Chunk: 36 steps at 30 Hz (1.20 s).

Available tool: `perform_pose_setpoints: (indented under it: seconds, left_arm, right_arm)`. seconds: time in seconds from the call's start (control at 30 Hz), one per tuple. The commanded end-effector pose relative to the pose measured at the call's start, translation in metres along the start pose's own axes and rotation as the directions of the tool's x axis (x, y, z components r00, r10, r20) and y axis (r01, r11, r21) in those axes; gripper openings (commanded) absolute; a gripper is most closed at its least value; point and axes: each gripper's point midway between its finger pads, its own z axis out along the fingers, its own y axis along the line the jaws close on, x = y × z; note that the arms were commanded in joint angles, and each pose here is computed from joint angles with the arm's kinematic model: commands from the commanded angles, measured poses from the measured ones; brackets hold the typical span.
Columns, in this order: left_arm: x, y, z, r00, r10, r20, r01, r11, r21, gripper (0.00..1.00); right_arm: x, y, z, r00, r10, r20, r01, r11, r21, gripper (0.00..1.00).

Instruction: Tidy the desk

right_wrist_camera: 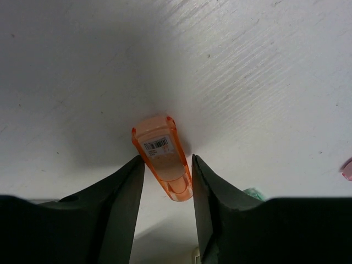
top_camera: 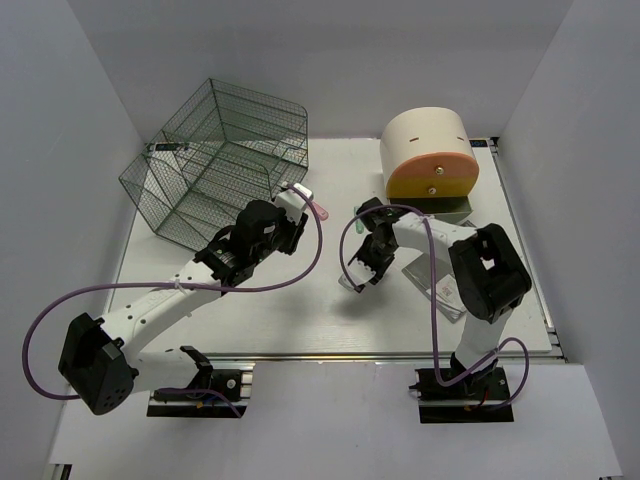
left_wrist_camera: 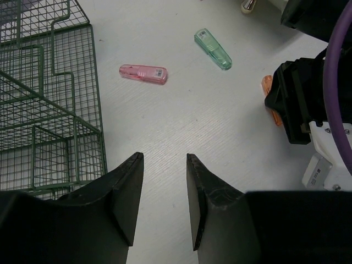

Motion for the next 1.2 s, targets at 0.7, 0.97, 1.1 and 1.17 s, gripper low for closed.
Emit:
perform_pose_setpoints:
  seconds: [0.7, 0.97, 1.1, 1.17]
  left_arm:
    - [-0.012, 0.004, 0.000, 0.999, -0.027, 0.027, 0.027, 1.000, -0.015, 0.46]
    - [-0.008, 0.000, 0.005, 0.999, -0.032, 0.014, 0.032, 0.999, 0.004, 0.45]
    - [-0.003, -0.007, 0.011, 0.999, -0.036, -0.005, 0.036, 0.999, 0.035, 0.45]
    - [-0.001, -0.011, 0.013, 0.999, -0.041, -0.012, 0.041, 0.998, 0.055, 0.45]
  right_arm:
    - [-0.077, -0.040, -0.064, 0.739, 0.510, 0.441, -0.623, 0.766, 0.159, 0.00]
    - [-0.016, -0.031, -0.129, 0.705, 0.659, 0.262, -0.687, 0.542, 0.484, 0.00]
    - [0.027, -0.020, -0.165, 0.723, 0.684, 0.097, -0.561, 0.499, 0.660, 0.00]
    - [0.050, -0.014, -0.180, 0.698, 0.716, 0.013, -0.504, 0.479, 0.719, 0.00]
